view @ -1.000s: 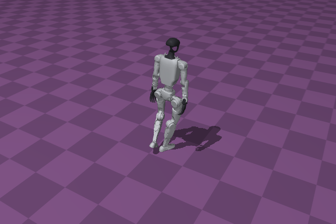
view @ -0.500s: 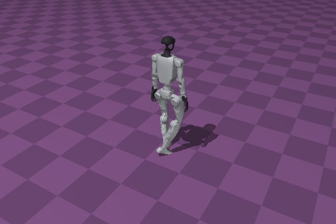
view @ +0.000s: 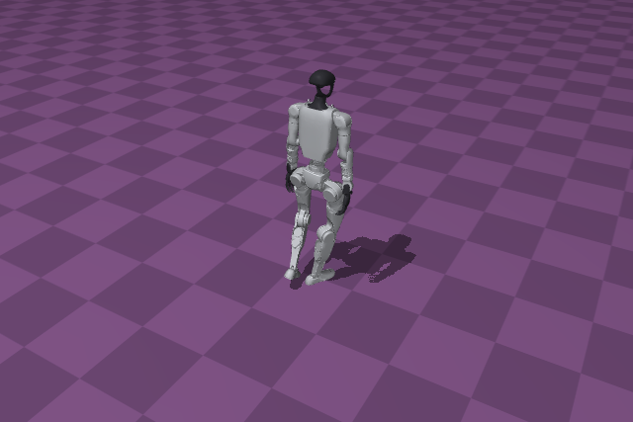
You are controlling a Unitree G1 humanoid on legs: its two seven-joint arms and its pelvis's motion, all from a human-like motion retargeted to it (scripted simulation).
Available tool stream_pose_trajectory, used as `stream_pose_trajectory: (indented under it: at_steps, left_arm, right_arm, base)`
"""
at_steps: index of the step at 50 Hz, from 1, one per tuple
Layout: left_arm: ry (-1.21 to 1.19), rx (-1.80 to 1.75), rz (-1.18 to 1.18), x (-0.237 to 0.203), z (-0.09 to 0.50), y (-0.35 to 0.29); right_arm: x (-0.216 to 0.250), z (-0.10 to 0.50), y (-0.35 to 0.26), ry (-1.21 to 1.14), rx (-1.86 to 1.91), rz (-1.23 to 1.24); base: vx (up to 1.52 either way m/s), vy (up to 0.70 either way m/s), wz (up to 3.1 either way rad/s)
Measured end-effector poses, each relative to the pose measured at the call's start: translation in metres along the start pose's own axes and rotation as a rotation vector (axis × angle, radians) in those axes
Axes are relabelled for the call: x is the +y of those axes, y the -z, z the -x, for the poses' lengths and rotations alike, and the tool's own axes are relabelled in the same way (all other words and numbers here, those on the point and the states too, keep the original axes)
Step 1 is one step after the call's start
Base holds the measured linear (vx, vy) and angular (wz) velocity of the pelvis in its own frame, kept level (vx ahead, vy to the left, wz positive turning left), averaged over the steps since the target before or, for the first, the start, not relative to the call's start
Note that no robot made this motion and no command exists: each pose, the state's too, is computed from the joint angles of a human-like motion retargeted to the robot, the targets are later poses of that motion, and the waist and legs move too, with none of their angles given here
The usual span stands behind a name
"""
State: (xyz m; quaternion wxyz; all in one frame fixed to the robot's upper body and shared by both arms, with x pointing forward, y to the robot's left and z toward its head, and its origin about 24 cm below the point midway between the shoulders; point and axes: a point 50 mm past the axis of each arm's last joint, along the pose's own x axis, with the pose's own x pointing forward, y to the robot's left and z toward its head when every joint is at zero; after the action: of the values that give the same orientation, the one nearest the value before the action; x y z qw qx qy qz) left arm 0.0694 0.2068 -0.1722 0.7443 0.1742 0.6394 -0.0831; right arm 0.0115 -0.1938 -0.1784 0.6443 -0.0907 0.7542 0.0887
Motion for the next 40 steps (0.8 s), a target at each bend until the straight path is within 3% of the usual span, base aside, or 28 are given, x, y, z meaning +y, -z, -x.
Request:
stream_pose_trajectory:
  at_steps: [13, 24, 34, 40]
  left_arm:
    - [0.156, 0.249, 0.109, -0.033, 0.005, 0.058]
    - [0.189, 0.260, 0.055, -0.037, 0.006, 0.063]
    - [0.077, 0.171, 0.016, -0.005, 0.001, 0.024]
    - [0.013, 0.049, -0.050, 0.018, 0.000, -0.017]
  right_arm:
    - [0.002, 0.025, -0.100, 0.119, -0.309, 0.207]
    - [0.034, 0.022, -0.102, 0.148, -0.323, 0.525]
    - [-0.003, 0.020, -0.084, 0.290, -0.286, 0.293]
    - [-0.023, 0.015, -0.058, 0.261, -0.206, 0.111]
  base:
    - [0.09, 0.18, 0.75]
    - [0.31, 0.05, -0.12]
    - [0.20, 0.07, -0.27]
    - [0.03, 0.07, 0.00]
